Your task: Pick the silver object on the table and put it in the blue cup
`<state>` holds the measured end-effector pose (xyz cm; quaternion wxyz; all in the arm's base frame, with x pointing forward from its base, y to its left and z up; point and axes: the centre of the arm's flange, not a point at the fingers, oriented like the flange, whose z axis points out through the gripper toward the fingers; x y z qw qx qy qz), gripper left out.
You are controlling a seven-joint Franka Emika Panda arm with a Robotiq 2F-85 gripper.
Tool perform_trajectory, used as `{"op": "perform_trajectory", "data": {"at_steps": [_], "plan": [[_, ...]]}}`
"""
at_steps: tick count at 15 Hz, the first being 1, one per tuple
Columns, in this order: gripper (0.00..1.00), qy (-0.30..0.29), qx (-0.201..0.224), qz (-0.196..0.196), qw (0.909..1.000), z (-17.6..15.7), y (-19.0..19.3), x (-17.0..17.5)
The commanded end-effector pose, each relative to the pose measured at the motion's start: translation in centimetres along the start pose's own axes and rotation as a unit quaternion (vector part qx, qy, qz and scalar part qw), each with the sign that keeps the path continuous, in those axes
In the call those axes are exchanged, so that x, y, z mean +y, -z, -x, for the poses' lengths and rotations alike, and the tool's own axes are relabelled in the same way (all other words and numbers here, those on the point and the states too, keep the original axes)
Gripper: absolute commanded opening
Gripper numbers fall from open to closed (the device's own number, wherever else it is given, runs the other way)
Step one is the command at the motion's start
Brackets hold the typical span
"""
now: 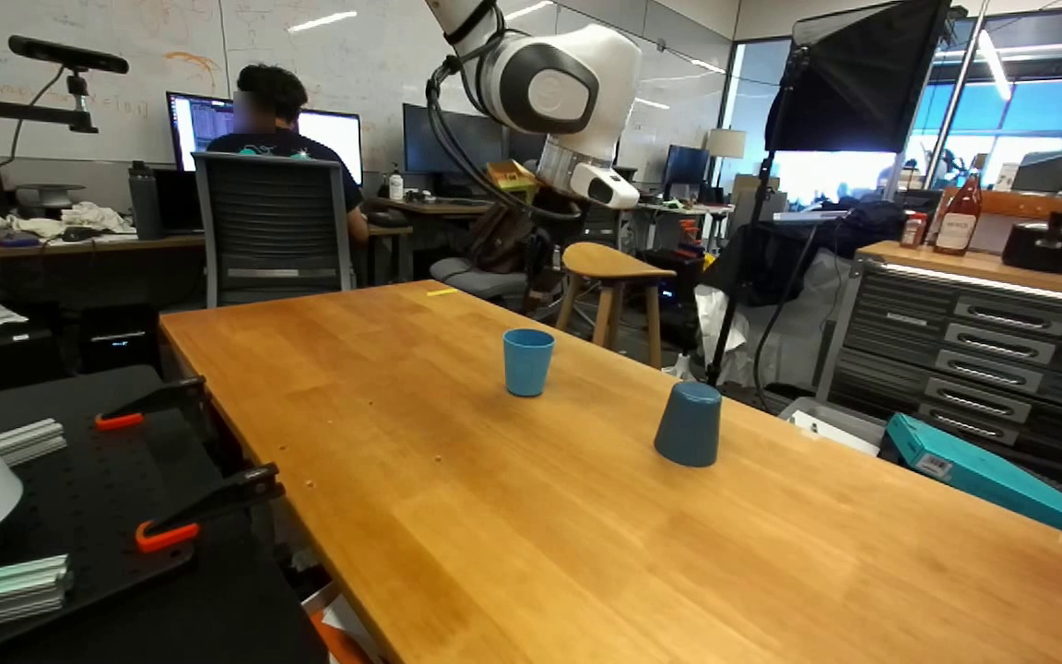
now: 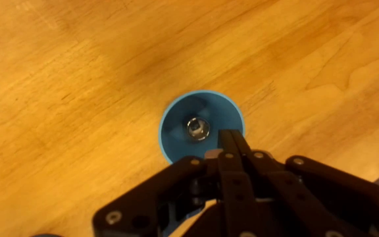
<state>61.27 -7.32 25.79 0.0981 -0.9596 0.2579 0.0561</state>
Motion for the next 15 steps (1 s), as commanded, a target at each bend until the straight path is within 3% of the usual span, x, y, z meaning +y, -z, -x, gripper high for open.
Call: {"op": "perform_trajectory", "data": {"at_steps": [1,5,6,8,9,11,15], "plan": [[0.05,0.011,0.031,-0.010,0.9994,0.6,6.5,-0.1],[0.11,0.041,0.050,0.010,0.9978,0.6,11.1,0.1],[0.32,0.050,0.042,0.024,0.9976,0.8,11.8,0.2],[0.44,0.054,0.008,0.052,0.9971,1.4,12.3,2.3],[0.25,0.040,0.029,0.032,0.9983,1.1,10.8,1.0],[0.41,0.042,0.013,0.041,0.9982,1.3,11.1,2.1],[0.44,0.043,0.010,0.043,0.9981,1.3,11.1,2.4]]}}
